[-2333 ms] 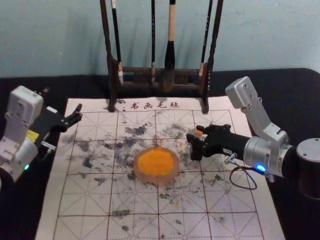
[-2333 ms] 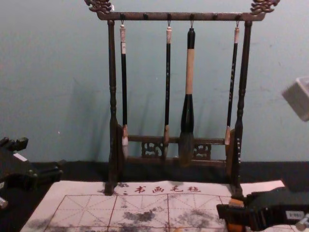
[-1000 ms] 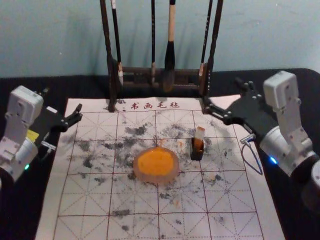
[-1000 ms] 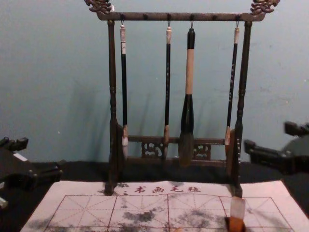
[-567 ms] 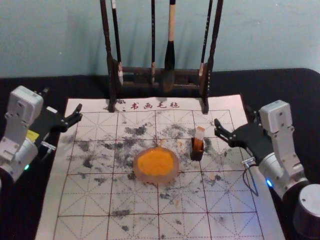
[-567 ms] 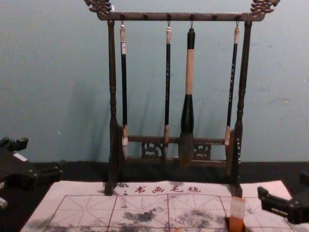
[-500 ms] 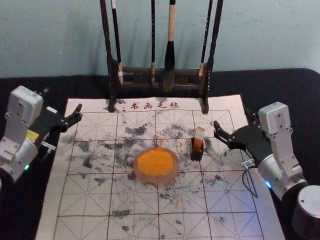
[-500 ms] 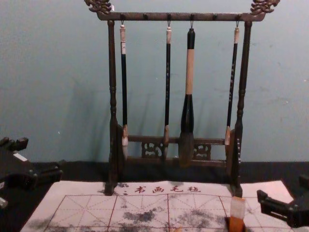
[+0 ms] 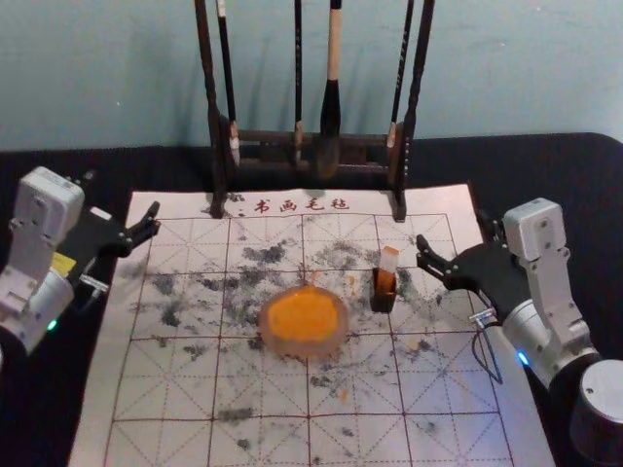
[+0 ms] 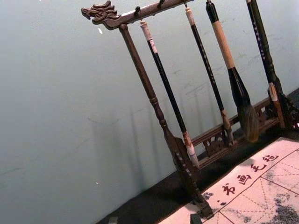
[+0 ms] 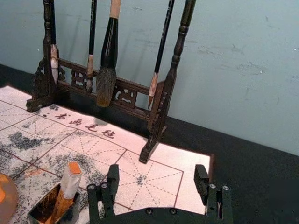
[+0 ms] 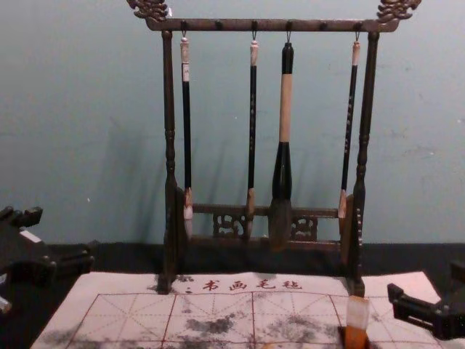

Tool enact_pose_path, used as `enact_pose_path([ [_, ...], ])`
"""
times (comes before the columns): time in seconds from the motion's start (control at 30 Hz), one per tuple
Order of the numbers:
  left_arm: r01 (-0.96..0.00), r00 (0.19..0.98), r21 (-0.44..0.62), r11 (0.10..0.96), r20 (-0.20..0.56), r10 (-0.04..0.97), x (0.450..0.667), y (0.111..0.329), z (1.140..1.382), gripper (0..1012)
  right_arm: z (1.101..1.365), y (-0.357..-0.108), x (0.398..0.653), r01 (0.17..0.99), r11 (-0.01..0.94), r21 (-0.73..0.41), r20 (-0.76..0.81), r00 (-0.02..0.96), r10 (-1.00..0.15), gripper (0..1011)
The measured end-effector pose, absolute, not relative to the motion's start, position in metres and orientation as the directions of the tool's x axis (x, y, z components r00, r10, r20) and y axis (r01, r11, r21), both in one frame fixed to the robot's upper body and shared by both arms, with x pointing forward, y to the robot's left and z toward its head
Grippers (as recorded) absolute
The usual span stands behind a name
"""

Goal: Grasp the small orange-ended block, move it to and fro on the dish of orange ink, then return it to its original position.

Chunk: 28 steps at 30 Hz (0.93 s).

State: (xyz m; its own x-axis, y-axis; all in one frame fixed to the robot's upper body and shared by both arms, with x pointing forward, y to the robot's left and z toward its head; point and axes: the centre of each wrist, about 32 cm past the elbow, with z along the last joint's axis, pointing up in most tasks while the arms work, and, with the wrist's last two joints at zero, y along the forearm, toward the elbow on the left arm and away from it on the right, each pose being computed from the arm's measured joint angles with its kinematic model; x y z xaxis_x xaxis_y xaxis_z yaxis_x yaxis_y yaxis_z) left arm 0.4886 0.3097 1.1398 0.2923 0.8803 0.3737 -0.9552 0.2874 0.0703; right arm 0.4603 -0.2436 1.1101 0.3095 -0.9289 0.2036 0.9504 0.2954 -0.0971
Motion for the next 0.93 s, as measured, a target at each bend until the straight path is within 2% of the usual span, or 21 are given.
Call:
enact_pose_path([
  [0.93,-0.955,0.292,0.070,0.287,0.374,0.880,0.4886,0.3097,1.1398,1001,1.1112,-0.2437,0.4607,0.950,0.298,-0.093,0.203,0.311,-0.928,1002],
])
